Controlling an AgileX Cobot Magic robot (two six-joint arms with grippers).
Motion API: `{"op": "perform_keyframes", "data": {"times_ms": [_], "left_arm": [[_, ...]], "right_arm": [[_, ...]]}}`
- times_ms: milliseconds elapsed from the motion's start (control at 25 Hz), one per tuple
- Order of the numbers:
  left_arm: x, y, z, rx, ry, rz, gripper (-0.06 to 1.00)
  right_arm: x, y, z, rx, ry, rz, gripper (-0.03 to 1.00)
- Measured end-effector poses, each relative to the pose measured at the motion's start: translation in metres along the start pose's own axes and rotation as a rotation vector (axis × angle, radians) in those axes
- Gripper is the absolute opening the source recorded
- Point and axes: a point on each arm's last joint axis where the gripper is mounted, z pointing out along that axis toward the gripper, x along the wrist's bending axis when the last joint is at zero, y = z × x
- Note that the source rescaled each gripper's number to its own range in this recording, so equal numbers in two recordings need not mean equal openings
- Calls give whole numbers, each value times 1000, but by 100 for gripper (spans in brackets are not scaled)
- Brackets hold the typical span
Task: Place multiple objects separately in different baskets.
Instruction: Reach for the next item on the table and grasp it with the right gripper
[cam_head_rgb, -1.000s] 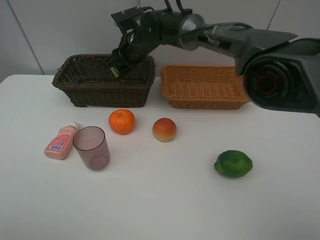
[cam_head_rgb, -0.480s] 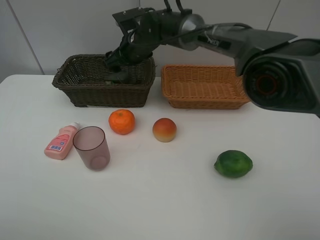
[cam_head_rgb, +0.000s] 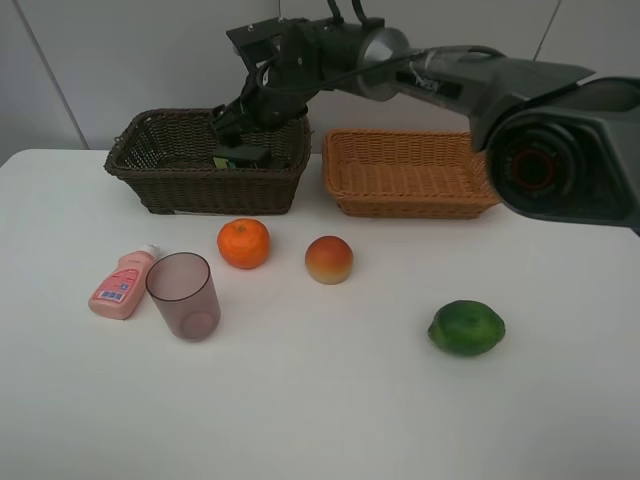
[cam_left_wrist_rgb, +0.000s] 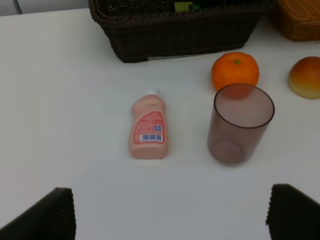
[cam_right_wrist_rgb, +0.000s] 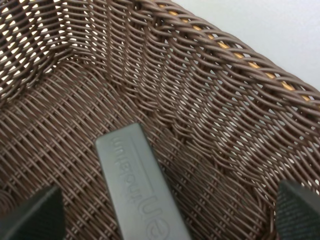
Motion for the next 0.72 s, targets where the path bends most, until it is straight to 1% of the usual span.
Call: {"op": "perform_keyframes", "data": {"times_ms": [200, 320, 440, 560, 720], "left_arm": [[0, 0, 0, 0, 0, 0, 99], [0, 0, 0, 0, 0, 0, 99], [0, 0, 0, 0, 0, 0, 99], [0, 0, 0, 0, 0, 0, 99], [0, 0, 0, 0, 0, 0, 99]], "right_arm": [[0, -2, -3, 45, 3, 1, 86], [-2, 5, -17, 55, 1, 2, 86], [-5, 22, -44, 38, -2, 5, 86], [-8, 42, -79, 12, -8, 8, 86], [-12, 57, -117, 7, -16, 8, 86]]}}
